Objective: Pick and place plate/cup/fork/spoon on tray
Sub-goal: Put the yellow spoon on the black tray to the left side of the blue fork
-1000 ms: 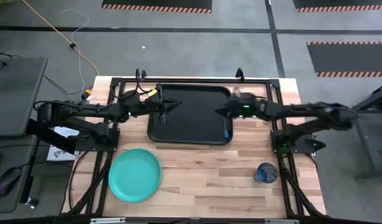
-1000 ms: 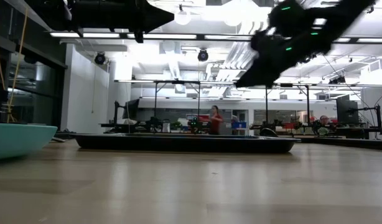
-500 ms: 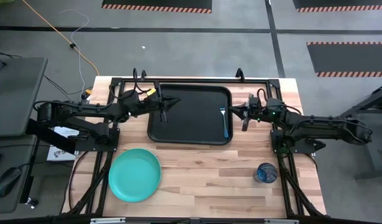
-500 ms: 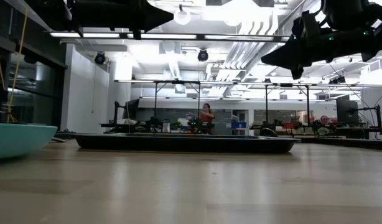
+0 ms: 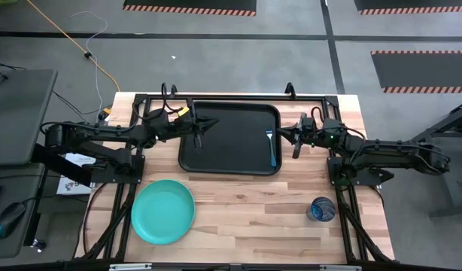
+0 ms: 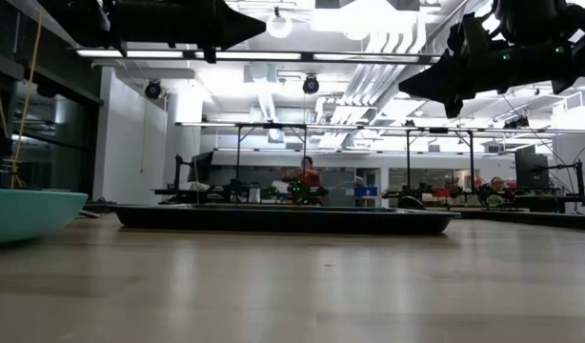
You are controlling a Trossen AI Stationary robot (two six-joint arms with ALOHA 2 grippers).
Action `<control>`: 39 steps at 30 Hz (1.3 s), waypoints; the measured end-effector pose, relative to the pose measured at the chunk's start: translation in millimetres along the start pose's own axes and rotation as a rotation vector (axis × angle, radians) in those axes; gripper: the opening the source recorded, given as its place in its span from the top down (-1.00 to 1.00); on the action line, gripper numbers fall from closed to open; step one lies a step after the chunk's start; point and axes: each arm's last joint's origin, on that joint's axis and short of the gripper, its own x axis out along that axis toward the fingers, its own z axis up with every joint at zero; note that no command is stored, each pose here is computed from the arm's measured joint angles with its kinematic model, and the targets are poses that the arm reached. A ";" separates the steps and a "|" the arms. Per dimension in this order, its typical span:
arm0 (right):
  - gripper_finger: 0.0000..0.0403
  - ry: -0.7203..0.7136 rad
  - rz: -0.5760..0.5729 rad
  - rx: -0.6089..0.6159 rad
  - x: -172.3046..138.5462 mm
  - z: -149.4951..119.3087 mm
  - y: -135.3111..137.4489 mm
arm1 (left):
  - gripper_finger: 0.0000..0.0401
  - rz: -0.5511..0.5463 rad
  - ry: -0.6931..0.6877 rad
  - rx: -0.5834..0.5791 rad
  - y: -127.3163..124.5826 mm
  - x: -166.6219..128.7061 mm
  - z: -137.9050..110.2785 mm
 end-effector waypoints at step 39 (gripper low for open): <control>1.00 0.068 -0.064 0.002 -0.2 -7.1 -2.7 | -0.12 0.640 1.276 -0.219 98.0 -95.9 -95.7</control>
